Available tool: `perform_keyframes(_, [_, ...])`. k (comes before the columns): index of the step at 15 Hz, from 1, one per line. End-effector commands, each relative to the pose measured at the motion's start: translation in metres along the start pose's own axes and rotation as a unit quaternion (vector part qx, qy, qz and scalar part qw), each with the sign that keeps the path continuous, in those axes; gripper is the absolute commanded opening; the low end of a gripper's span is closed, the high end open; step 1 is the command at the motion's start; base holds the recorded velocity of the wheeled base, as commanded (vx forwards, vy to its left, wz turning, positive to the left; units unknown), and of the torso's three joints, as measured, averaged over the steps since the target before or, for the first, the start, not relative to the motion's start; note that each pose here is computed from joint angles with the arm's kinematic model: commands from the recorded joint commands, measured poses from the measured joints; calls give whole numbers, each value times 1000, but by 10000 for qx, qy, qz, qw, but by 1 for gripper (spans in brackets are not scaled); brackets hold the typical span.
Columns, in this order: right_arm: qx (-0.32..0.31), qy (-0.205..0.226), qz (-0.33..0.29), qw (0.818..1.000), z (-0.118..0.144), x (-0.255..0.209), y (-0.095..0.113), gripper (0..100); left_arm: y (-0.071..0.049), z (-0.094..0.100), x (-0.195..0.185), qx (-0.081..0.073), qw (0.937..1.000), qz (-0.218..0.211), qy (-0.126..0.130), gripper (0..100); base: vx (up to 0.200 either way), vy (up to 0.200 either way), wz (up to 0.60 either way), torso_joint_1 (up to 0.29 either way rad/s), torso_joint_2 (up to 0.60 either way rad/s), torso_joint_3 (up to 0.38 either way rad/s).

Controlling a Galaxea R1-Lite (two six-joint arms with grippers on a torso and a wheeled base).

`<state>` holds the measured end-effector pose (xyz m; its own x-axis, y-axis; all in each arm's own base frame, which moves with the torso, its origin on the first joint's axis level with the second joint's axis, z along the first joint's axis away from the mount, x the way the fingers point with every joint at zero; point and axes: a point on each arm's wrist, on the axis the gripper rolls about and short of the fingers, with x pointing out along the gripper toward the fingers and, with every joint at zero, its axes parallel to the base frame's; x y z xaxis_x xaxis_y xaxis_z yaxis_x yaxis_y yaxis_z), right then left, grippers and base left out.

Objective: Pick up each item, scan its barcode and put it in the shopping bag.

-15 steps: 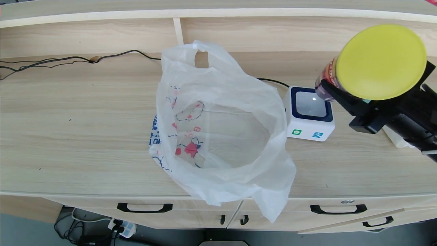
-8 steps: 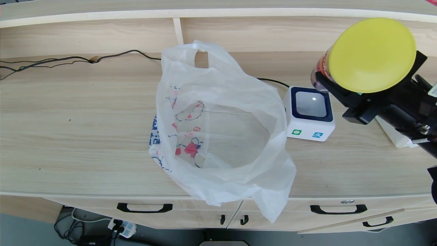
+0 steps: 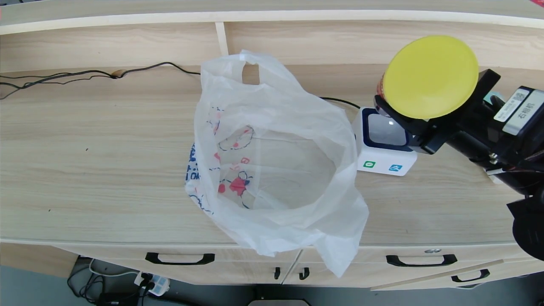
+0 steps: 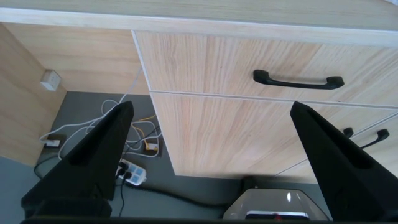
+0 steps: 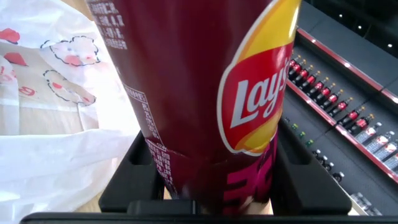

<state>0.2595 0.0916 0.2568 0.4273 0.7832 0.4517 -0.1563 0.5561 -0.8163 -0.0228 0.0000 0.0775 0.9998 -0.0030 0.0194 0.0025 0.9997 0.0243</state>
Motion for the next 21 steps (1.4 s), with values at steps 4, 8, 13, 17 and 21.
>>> perform_keyframes(4, [8, 0, 3, 10000, -1, 1, 0, 0, 0, 0, 0, 9, 10000, -1, 5, 100, 0, 0, 0, 0, 0, 0])
perform_keyframes(8, [12, 10, 1, 10000, -1, 0, 1, 0, 0, 0, 0, 9, 10000, -8, -3, 100, 0, 0, 0, 0, 0, 0])
perform_keyframes(13, [304, -226, -763, 9964, 25, 14, -28, 0, 0, 0, 0, 9, 10000, -1, 5, 100, 0, 0, 0, 0, 0, 0])
perform_keyframes(17, [2101, -217, -1666, 9631, 93, 58, 26, 0, 0, 0, 0, 9, 10000, -1, 5, 100, 0, 0, 0, 0, 0, 0])
perform_keyframes(21, [3216, 679, -3160, 8900, 137, 63, 30, 0, 0, 0, 0, 9, 10000, -1, 5, 100, 0, 0, 0, 0, 0, 0])
